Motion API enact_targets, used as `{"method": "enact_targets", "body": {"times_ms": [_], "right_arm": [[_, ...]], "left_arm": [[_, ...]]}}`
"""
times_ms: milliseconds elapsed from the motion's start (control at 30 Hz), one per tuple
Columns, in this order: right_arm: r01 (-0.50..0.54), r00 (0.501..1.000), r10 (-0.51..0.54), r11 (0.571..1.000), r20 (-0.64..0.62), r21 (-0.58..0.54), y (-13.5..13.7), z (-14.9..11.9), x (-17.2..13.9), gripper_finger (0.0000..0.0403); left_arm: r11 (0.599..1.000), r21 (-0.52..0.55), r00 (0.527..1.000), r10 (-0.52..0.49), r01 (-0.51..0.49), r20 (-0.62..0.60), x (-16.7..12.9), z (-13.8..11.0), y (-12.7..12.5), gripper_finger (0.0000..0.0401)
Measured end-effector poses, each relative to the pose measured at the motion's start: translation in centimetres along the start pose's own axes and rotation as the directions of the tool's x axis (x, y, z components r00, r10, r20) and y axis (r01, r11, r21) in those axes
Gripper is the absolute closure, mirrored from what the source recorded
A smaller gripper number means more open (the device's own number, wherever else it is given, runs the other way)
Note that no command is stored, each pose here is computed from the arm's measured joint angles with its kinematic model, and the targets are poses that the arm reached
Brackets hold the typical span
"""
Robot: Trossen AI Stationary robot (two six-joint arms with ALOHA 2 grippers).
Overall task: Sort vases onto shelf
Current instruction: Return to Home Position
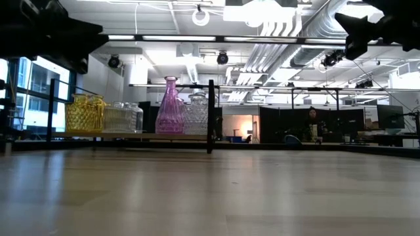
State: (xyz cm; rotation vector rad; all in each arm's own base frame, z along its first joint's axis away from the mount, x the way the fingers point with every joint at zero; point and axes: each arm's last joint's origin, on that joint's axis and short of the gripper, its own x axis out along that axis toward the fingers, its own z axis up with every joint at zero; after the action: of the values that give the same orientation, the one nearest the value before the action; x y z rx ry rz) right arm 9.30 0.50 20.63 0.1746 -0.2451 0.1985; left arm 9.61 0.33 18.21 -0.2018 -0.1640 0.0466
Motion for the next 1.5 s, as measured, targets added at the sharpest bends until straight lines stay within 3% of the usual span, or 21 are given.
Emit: {"method": "enact_targets", "body": {"times_ms": [200,333,567,867,1300,1500], "right_arm": [[0.008,0.999,-0.009,0.999,-0.03,-0.037,-0.1,-0.3,0.0,0.0194],[0.015,0.998,-0.017,0.999,-0.055,-0.046,-0.1,-0.5,0.0,0.0194],[0.032,0.987,-0.039,0.998,-0.153,-0.045,-0.3,-1.5,-0.1,0.0194],[0.055,0.956,-0.062,0.998,-0.286,-0.033,-0.5,-2.8,-0.4,0.0194],[0.229,0.906,-0.23,0.972,-0.357,-0.045,-1.1,-3.7,-0.8,0.0194],[0.264,0.905,-0.234,0.964,-0.356,0.039,-1.1,-3.7,-0.8,0.0194]], "left_arm": [[0.991,0.115,0.997,0.068,-0.063,-0.042,-0.2,-0.7,-0.8,0.0295],[0.987,0.159,0.992,0.048,-0.03,-0.113,-0.2,-1.4,-1.1,0.0295],[0.983,0.154,0.97,-0.066,0.104,-0.233,0.1,-2.4,-1.6,0.0295],[0.988,0.145,0.93,0.003,0.054,-0.368,0.7,-3.9,-1.4,0.0295],[0.981,0.192,0.909,0.069,0.012,-0.41,0.9,-4.5,-1.2,0.0295],[0.99,0.144,0.903,0.073,-0.012,-0.424,1.0,-4.6,-1.2,0.0295]]}}
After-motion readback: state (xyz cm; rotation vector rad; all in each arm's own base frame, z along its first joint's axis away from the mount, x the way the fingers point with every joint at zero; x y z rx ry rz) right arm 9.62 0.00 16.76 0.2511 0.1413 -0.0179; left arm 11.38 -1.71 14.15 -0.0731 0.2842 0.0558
